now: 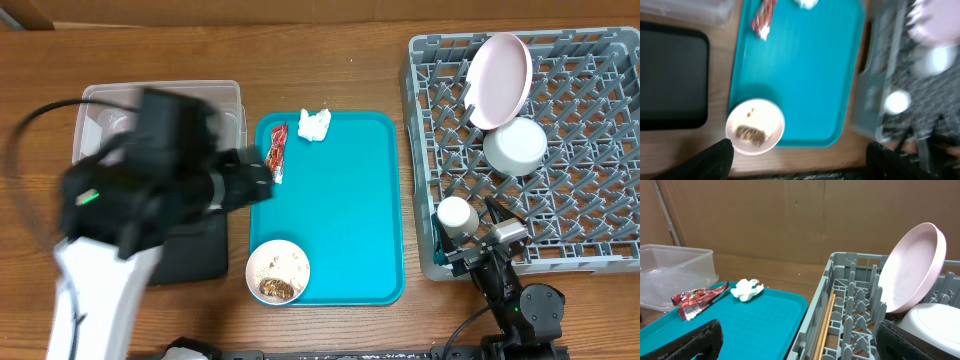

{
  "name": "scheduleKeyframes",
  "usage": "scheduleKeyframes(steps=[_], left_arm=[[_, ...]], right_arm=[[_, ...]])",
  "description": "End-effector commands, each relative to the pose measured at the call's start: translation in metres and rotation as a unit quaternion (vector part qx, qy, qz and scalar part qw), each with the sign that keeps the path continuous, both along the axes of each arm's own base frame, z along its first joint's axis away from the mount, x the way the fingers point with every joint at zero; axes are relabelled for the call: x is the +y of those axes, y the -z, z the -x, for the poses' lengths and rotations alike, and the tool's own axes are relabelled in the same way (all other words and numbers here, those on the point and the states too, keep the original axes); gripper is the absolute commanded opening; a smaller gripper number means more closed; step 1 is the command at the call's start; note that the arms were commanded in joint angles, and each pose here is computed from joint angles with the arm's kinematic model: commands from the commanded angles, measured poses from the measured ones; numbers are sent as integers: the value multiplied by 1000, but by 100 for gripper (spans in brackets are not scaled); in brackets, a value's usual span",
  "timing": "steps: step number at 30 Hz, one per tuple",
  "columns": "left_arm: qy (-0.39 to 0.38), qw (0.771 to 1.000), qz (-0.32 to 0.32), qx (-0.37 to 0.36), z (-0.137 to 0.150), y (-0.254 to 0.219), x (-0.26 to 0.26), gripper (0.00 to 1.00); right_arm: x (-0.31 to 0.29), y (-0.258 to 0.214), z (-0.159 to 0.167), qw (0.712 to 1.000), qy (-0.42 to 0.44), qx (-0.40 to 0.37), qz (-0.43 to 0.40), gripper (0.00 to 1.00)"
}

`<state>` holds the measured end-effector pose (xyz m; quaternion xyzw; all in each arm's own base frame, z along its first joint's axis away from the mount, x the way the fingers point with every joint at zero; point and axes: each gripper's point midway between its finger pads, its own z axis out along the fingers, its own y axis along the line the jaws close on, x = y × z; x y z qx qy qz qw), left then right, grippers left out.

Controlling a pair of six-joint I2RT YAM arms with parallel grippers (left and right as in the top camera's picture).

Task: Sort waste into correct bins and load items into the dishwasher
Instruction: 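Grasp the red wrapper with the left gripper and drop it in the clear bin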

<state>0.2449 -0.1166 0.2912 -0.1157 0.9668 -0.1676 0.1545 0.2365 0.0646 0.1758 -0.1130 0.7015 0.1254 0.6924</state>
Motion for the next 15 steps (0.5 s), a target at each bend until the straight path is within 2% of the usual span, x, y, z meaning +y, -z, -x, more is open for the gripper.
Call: scheduleKeyframes(steps=[1, 4, 6, 7, 15], left_arm=[[-32, 995, -85, 43, -7, 43, -6, 87], [-27, 988, -143, 46, -26, 75, -16, 82], [-42, 983, -174, 42, -45, 92, -17, 86], [-47, 981, -182, 40, -55, 100, -18, 89], [-21, 977, -206, 52, -132, 180, -11, 87]], right_arm=[[-2, 1, -1, 1000, 6, -3, 0, 100], [-2, 1, -1, 1000, 6, -3, 0, 100], [-2, 1, -1, 1000, 6, -3, 0, 100], [-2, 1, -1, 1000, 6, -3, 0, 100], [-2, 1, -1, 1000, 6, -3, 0, 100]])
